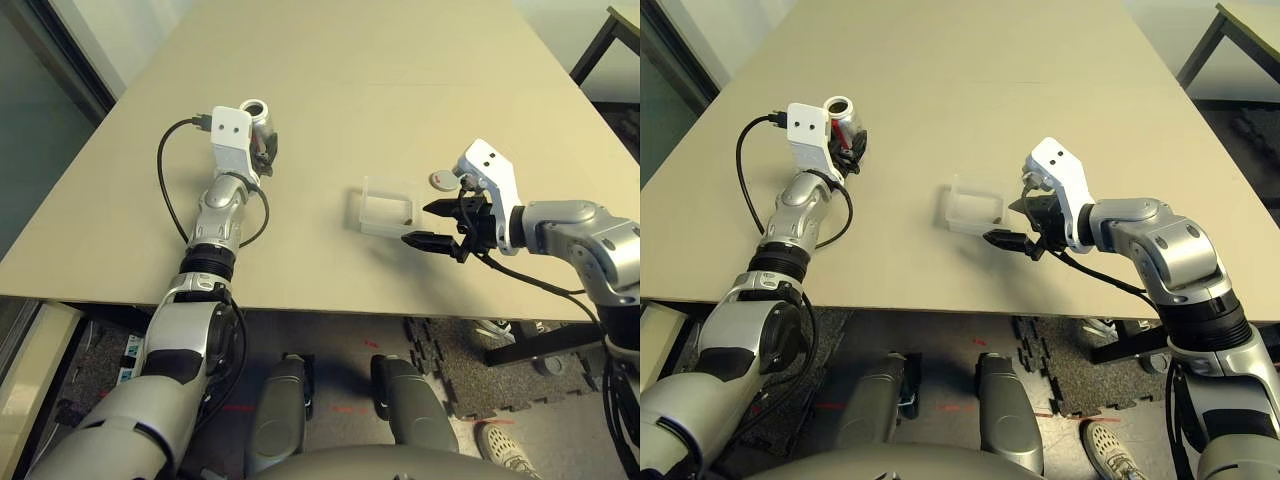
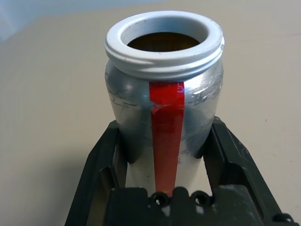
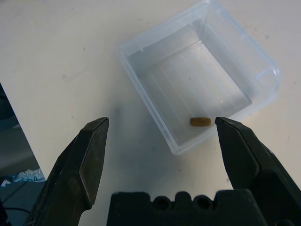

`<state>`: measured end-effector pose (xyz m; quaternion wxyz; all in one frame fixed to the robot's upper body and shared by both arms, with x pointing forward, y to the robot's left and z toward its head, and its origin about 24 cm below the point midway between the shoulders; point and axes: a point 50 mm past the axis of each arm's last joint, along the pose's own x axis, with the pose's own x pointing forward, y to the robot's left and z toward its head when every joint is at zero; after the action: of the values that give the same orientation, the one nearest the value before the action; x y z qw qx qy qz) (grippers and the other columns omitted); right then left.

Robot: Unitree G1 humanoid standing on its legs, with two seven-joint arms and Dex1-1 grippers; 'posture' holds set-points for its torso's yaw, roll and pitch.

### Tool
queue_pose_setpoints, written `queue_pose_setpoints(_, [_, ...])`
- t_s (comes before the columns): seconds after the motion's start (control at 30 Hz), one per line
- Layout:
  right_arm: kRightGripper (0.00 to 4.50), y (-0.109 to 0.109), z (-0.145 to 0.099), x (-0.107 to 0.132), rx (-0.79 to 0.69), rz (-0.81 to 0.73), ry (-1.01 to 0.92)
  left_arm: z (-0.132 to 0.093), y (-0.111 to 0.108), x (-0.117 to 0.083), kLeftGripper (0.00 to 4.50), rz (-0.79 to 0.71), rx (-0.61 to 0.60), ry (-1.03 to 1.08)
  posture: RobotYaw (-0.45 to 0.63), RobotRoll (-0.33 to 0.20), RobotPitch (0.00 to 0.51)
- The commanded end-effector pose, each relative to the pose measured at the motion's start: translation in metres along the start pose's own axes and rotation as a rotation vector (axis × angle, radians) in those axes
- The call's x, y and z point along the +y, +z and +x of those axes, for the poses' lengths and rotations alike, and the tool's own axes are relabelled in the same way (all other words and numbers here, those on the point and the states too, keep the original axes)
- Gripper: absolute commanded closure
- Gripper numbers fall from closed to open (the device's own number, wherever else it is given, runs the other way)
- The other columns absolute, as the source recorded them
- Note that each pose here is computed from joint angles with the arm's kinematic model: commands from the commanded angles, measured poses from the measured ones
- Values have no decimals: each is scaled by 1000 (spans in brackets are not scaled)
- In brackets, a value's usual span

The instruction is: Pour the medicine from the bottle into the box.

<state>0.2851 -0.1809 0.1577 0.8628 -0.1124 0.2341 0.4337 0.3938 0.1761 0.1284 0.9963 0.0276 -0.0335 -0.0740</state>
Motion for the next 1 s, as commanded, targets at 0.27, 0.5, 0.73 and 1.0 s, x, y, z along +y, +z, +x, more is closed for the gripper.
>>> queue_pose_setpoints(0.27, [0, -2, 1, 1, -3, 7, -2, -5, -29, -3, 2091, -64, 130, -7, -77, 0, 156])
queue_pose_setpoints(0.5, [0, -1, -1, 1, -4, 8, -8, -5, -33, -3, 2091, -45, 160, -25, -80, 0, 156])
queue_pose_setpoints(0.73, [0, -1, -1, 1, -7, 7, -10, -5, -30, -4, 1340, -16, 136, -41, -79, 0, 152])
queue_pose_setpoints(1.0, [0, 0, -1, 0, -8, 2, -13, -4, -25, -3, 25, -7, 104, -36, -79, 0, 151])
